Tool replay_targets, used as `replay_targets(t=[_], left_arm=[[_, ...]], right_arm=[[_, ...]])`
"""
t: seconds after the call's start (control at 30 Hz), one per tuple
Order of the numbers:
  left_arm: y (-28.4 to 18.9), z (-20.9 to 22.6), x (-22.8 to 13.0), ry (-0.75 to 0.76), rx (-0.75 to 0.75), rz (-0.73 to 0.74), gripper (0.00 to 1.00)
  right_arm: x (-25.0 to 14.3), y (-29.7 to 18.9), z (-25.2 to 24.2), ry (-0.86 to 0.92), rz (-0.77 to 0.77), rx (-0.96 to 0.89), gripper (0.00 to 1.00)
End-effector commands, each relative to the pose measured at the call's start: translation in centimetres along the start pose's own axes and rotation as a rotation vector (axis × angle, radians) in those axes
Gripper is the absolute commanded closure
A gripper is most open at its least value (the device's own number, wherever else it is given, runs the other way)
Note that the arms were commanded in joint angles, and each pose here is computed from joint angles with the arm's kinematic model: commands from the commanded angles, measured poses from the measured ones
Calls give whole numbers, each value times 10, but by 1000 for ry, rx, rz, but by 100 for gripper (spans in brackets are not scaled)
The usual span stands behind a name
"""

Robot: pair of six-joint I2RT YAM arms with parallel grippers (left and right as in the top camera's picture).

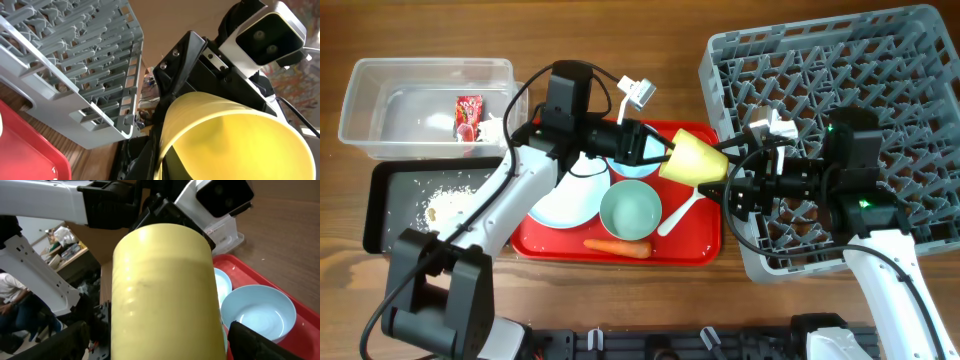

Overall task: Sort waste into correct bins and load items into the dishwasher rack
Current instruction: 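Grasp the yellow cup with the left gripper and hand it to the right gripper, then place the yellow cup in the dish rack with the right gripper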

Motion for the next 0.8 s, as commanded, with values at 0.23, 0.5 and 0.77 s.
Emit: replay_targets(t=[0.23,0.5,0.77], left_arm=[[5,-8,0,-2,-12,11,96],[3,18,2,10,157,-31,51],[-95,92,-52,-233,1022,14,0]], right_arm=[[5,0,2,-6,-2,10,31],[-4,-10,-49,161,-7,-373,52],[25,-103,-46,399,-147,-950,60]])
Point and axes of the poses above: each gripper's point midway between its finger pads, its own y axis out along the fingers, its own z axis along the line the jaws close on, x = y × z, the point moved 3 cm from there along -y, back along the fingers, and after that the axes turned 11 degrees about y, right-handed, at the moved point
